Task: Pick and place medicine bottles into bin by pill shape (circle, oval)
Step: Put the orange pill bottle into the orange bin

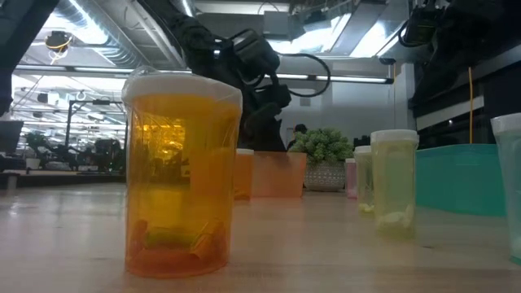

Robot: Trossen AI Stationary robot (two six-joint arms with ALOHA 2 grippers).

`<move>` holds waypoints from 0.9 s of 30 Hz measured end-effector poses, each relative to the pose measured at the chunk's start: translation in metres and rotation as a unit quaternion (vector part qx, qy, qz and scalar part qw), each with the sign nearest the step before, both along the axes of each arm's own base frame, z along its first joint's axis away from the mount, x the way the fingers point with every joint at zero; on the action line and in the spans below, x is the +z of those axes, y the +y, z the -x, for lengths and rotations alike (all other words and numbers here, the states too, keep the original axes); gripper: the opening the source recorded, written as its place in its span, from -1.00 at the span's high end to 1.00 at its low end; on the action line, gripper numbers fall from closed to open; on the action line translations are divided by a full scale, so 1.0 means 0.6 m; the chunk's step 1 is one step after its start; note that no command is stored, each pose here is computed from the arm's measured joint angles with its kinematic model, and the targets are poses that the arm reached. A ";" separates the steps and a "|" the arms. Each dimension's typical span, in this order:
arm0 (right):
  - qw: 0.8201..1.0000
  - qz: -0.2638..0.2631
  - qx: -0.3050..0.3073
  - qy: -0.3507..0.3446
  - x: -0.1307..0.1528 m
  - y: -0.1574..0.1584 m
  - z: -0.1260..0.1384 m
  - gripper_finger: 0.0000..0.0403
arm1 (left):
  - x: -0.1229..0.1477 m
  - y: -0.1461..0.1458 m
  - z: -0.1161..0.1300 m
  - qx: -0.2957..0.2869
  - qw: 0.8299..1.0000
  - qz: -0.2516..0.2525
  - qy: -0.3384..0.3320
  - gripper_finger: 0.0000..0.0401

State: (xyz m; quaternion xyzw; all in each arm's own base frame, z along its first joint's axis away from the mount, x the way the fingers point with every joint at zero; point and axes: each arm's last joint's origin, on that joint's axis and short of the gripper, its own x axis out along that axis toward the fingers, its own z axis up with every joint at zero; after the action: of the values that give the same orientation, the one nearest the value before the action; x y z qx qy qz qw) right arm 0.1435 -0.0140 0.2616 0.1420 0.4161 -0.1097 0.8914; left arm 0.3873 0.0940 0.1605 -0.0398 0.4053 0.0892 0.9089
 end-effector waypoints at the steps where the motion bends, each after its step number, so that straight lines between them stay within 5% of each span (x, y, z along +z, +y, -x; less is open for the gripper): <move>1: 1.000 0.000 0.000 0.000 0.000 0.000 0.000 -0.40 | 0.000 0.000 0.000 0.003 1.000 -0.003 0.002 -0.12; 27: 1.000 0.000 0.000 0.000 0.000 0.000 0.000 -0.40 | 0.010 0.000 0.004 0.009 1.000 -0.012 0.001 -0.49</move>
State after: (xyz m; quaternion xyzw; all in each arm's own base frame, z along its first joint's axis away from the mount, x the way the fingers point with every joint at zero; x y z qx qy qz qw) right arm 0.1436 -0.0140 0.2616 0.1415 0.4158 -0.1094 0.8917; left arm 0.3850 0.0940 0.1667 -0.0327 0.4047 0.1024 0.9081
